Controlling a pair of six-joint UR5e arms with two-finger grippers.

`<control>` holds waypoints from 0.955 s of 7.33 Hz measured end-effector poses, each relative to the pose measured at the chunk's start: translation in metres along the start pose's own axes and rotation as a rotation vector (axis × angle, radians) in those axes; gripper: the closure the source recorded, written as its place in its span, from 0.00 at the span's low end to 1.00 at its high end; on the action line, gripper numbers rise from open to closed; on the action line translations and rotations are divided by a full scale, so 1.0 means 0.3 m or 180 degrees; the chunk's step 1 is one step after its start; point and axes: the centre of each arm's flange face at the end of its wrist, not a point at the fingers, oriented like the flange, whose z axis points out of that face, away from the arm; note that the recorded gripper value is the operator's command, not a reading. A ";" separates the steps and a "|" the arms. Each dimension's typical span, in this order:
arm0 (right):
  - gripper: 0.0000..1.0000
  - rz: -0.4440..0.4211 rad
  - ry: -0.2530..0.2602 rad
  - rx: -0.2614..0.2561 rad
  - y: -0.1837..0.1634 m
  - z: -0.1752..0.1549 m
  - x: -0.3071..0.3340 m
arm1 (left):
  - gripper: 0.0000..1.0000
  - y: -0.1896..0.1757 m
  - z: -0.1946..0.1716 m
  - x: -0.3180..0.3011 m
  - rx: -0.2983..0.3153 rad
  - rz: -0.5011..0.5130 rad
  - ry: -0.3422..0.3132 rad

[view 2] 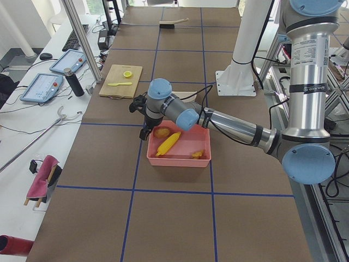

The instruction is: Sweep and dump trash into bin

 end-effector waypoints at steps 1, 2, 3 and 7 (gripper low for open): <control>0.00 0.0000 0.0000 0.0000 0.000 0.000 0.000 | 0.02 0.051 -0.013 -0.093 -0.0144 -0.0412 -0.0075; 0.00 0.0000 0.0001 0.0000 0.000 0.000 0.000 | 0.02 0.098 -0.057 -0.181 -0.0297 -0.0845 -0.0088; 0.00 0.0001 0.0002 0.0000 0.000 0.000 0.000 | 0.02 0.143 -0.099 -0.246 -0.0393 -0.1163 -0.0050; 0.00 0.0005 0.0001 -0.0006 0.002 0.002 0.002 | 0.02 0.403 -0.126 -0.399 -0.0553 -0.1517 -0.0052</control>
